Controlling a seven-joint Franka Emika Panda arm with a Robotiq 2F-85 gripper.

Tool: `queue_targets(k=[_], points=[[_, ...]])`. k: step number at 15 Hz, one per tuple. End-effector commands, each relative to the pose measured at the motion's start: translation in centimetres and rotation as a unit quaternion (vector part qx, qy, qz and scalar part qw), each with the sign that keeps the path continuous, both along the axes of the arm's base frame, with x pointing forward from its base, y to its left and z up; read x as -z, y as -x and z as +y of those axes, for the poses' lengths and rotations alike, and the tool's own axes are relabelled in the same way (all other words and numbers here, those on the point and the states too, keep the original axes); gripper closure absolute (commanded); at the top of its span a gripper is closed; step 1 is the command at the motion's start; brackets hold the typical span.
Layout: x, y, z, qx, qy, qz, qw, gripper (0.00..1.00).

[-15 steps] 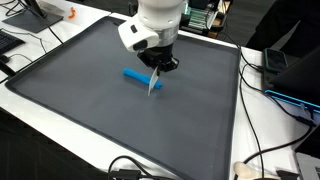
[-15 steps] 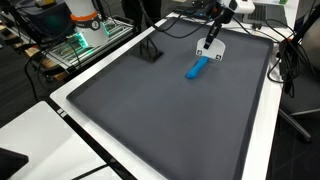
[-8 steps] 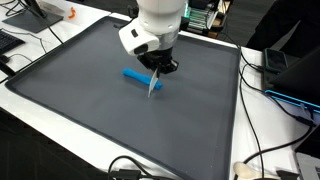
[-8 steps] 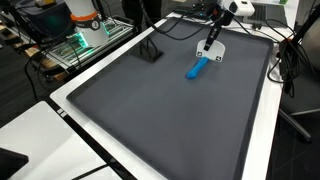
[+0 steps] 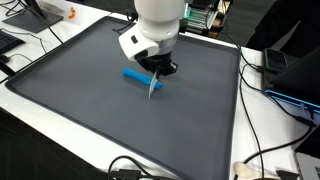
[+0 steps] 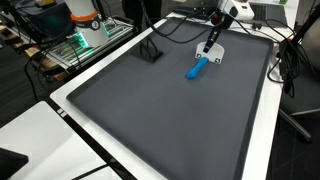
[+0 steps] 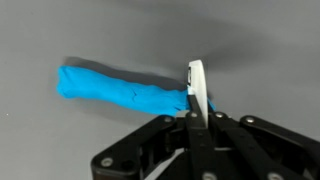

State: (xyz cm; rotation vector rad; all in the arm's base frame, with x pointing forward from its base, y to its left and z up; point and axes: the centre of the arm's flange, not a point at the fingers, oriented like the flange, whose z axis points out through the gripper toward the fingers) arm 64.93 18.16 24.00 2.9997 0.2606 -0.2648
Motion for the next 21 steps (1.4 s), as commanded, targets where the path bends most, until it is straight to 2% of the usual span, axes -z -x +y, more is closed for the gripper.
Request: queue_targets(k=[1, 12, 21], points=[[2.4, 0.4, -0.9, -0.01, 0.004, 0.027, 0.9996, 0.99], [2.1, 2.4, -2.4, 0.002, -0.005, 0.038, 0.9993, 0.99], [1.4, 3.8, -2.9, 0.005, -0.004, 0.065, 0.9979, 0.99]])
